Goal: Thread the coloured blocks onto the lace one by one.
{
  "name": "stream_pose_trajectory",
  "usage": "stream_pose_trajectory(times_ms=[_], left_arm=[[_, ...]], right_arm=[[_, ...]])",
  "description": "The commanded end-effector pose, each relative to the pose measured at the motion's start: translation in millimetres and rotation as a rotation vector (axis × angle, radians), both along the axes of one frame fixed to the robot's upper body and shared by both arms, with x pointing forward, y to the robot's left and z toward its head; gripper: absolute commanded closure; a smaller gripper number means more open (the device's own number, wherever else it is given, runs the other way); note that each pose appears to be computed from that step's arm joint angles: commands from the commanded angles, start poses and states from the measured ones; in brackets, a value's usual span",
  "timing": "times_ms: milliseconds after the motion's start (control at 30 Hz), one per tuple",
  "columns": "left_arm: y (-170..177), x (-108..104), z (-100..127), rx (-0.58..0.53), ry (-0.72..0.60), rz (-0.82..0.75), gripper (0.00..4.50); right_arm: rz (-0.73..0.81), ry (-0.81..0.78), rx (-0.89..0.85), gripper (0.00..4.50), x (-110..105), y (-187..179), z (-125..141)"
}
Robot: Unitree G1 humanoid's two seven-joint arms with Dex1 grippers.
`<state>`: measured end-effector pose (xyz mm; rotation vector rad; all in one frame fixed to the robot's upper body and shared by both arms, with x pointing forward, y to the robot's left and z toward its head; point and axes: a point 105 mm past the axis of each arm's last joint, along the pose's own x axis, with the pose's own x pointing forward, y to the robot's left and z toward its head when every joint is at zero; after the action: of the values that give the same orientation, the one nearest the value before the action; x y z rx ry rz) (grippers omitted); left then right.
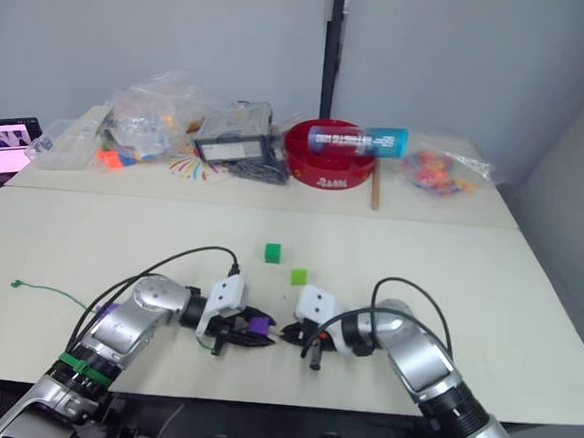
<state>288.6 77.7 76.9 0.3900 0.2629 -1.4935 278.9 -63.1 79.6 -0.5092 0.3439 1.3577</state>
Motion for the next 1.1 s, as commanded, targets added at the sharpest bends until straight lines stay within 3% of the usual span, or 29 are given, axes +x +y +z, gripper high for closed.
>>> stream_pose_trajectory(times_ms=[33,567,767,967,1033,1100], left_arm=[[12,3,8,0.031,-0.036,0.013,3.28],[137,-19,7,0.307,-0.017,0.084,3.28],[156,-18,2,0.342,-0.035,0.108,3.28],[154,-17,3,0.306,-0.039,0.106,3.28],[153,-16,5,0.291,-0.038,0.112,2.25],[150,-14,10,0.261,-0.037,0.118,1.62]], right_arm=[[-0.024,0.044,-0.061,4.50,-3,-9,-19],[0.000,0.018,-0.063,4.50,1,-3,-20],[0.007,0.014,-0.058,4.50,1,-1,-19],[0.005,0.015,-0.060,4.50,1,-2,-18],[0.006,0.016,-0.061,4.50,1,-2,-19],[0.006,0.017,-0.062,4.50,1,-2,-19]])
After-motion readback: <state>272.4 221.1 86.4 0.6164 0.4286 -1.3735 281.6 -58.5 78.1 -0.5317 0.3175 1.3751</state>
